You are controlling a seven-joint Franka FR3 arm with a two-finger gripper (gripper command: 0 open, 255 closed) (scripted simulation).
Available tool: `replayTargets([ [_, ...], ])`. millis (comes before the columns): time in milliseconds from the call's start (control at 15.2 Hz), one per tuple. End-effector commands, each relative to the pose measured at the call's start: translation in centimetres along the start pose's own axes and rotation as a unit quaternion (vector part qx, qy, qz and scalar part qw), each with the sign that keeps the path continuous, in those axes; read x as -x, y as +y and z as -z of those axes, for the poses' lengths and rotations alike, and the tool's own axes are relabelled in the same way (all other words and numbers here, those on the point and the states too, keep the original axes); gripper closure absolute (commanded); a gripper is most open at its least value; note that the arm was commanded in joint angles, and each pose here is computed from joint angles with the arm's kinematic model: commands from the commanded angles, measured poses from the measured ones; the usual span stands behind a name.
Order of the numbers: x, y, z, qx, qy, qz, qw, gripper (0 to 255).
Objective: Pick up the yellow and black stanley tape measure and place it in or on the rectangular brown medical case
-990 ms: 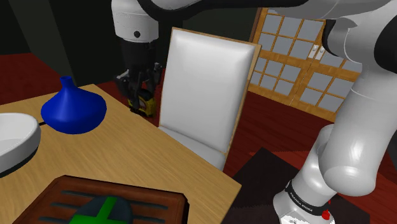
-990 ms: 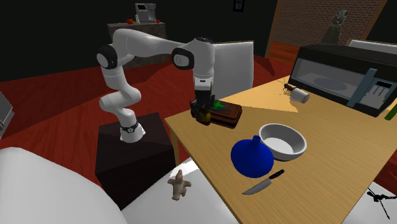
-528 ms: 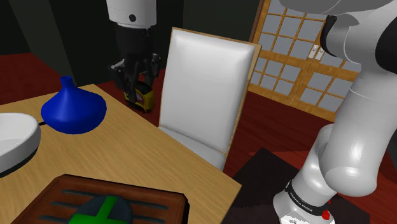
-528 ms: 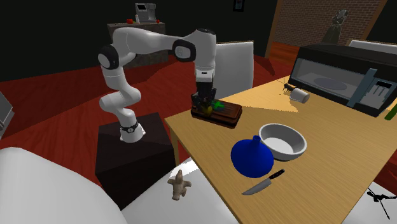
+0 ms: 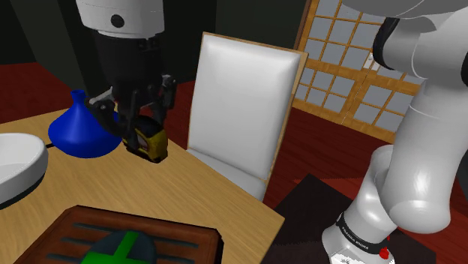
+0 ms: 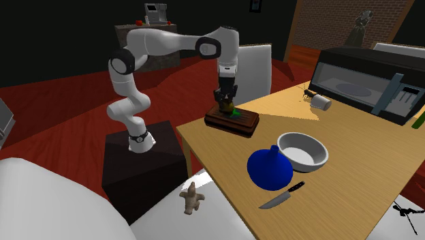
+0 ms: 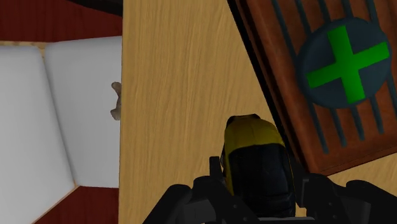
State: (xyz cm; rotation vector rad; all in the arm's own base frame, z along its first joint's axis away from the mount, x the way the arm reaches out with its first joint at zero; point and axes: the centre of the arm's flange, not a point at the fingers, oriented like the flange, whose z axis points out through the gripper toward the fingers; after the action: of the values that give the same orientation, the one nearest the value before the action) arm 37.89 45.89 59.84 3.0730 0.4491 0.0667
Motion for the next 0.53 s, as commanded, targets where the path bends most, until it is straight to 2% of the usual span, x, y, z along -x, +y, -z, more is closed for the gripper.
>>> replayTargets([
  [0,1.2,-2.3,0.2,0.000,0.000,-0.001,1.0000,255],
  [462,5.4,-10.5,0.9,0.000,0.000,-0.001,1.0000,255],
])
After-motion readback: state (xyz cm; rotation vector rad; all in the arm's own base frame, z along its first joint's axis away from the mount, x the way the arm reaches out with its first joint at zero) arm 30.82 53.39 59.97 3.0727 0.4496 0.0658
